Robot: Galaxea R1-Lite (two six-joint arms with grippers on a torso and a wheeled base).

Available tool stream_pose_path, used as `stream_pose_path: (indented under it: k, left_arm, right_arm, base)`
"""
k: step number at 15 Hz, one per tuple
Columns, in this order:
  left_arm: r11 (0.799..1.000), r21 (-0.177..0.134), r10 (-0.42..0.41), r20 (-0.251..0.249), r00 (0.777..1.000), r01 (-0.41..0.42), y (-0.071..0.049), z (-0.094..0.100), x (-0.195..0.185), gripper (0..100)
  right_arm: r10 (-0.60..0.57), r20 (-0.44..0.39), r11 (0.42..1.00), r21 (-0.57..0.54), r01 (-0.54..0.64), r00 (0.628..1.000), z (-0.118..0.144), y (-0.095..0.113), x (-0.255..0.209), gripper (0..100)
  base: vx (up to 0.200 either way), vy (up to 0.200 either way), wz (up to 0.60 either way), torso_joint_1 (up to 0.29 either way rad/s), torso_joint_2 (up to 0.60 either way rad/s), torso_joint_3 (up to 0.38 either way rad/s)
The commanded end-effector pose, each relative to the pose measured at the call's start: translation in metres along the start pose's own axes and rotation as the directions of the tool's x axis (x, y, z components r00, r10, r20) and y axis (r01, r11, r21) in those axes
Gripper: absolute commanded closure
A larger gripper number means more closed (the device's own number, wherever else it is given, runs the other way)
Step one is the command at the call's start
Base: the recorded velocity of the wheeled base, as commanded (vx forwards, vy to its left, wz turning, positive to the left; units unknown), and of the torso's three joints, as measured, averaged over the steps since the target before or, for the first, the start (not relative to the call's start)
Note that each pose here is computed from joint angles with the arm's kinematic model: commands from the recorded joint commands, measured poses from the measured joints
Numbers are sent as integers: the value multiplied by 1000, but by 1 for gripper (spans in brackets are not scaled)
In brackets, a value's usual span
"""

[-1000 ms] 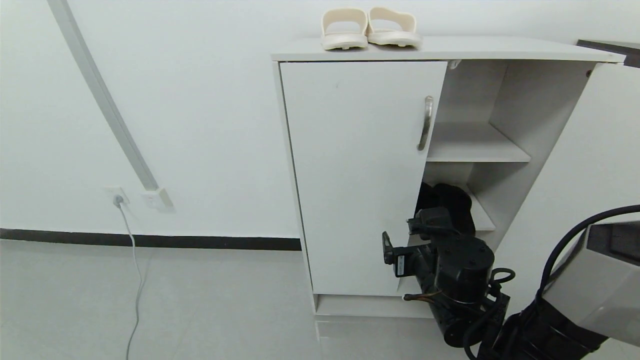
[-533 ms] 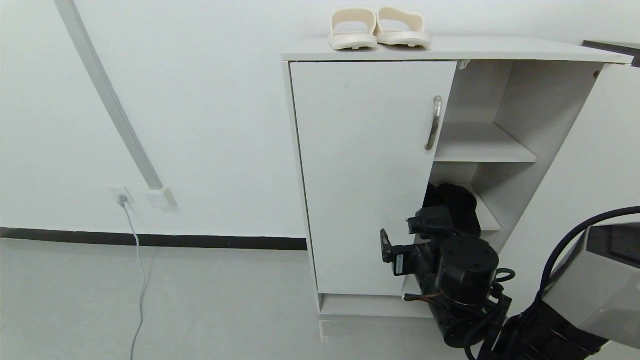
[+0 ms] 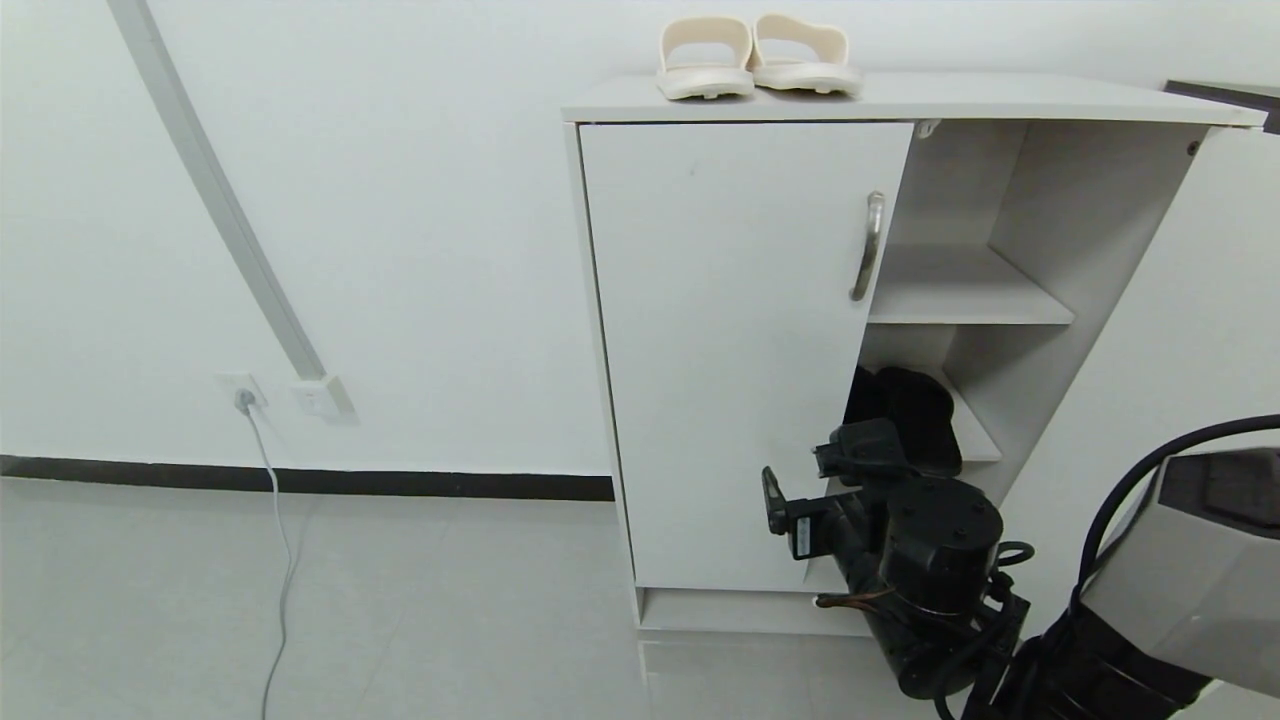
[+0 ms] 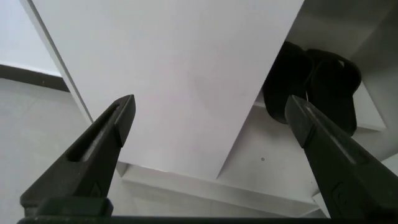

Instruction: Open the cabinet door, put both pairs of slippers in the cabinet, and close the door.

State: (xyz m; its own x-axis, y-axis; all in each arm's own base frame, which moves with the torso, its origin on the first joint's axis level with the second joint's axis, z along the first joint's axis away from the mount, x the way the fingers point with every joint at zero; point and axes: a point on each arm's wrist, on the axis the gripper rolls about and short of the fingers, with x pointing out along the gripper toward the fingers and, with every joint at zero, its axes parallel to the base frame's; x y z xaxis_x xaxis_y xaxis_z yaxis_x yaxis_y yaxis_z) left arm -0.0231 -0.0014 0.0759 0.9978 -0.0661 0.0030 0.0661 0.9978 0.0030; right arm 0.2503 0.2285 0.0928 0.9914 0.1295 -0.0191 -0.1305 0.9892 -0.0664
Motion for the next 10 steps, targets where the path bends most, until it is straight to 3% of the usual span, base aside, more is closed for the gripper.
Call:
stream_pose_path:
  k: [1, 8, 10]
  left_arm:
    - [1000, 0, 0, -1, 1000, 0, 0, 0, 0, 100]
    - [1000, -1, 0, -1, 1000, 0, 0, 0, 0, 100]
    - [1000, 0, 0, -1, 1000, 0, 0, 0, 0, 100]
  right_arm:
    - [1, -6, 1000, -5, -1, 1000, -2, 0, 0, 0]
    - [-1, -10, 1000, -10, 1, 1000, -4, 1, 1, 0]
    - [1, -13, 1000, -11, -1, 1000, -6, 2, 1, 0]
  base:
    - [0, 0, 0, 0, 0, 0]
    - [0, 0, 0, 0, 0, 0]
    - [0, 0, 0, 0, -156, -246]
